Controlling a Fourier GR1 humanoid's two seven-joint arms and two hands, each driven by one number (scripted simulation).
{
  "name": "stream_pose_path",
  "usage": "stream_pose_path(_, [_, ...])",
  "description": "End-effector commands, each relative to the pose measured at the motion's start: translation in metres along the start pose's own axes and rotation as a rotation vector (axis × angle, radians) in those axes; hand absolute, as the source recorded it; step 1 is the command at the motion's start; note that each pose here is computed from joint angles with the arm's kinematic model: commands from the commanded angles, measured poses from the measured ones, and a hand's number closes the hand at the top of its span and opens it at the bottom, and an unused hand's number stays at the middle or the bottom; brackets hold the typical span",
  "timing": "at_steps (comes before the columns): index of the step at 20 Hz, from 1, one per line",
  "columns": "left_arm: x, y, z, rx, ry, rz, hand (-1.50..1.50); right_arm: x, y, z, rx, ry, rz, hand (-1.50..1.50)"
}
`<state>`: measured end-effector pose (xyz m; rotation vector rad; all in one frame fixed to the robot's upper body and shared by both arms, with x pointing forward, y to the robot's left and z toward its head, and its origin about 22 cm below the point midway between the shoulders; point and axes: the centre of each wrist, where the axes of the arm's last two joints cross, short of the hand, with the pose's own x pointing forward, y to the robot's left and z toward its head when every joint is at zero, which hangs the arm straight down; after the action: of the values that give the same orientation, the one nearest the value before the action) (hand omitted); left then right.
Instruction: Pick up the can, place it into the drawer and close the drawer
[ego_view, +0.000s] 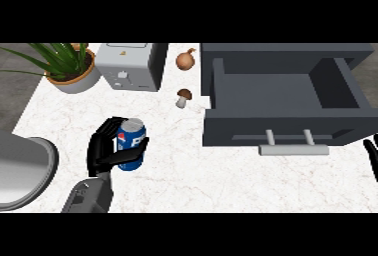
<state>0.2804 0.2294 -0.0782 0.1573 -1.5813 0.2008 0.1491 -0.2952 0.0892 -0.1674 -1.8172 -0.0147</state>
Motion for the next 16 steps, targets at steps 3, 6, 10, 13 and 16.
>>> stream_pose_path(3, [0.019,0.019,0.001,-0.09,-0.045,0.046,1.5,0.01,0.0,-0.011,0.011,0.007,-0.007,-1.5])
stream_pose_path(6, [0.022,0.035,-0.022,-0.081,-0.055,0.04,1.5,-0.012,-0.004,0.008,-0.004,0.005,-0.005,-1.5])
stream_pose_path(10, [0.026,0.048,-0.011,-0.111,-0.089,0.021,1.5,0.005,-0.007,-0.008,-0.004,-0.015,0.012,-1.5])
stream_pose_path(13, [0.065,0.007,-0.031,-0.159,-0.106,0.033,1.5,-0.006,0.01,-0.001,0.009,-0.005,-0.014,-1.5])
stream_pose_path(16, [0.083,-0.002,-0.03,-0.216,-0.098,0.022,1.5,0.005,-0.025,0.007,-0.014,-0.025,-0.004,-1.5])
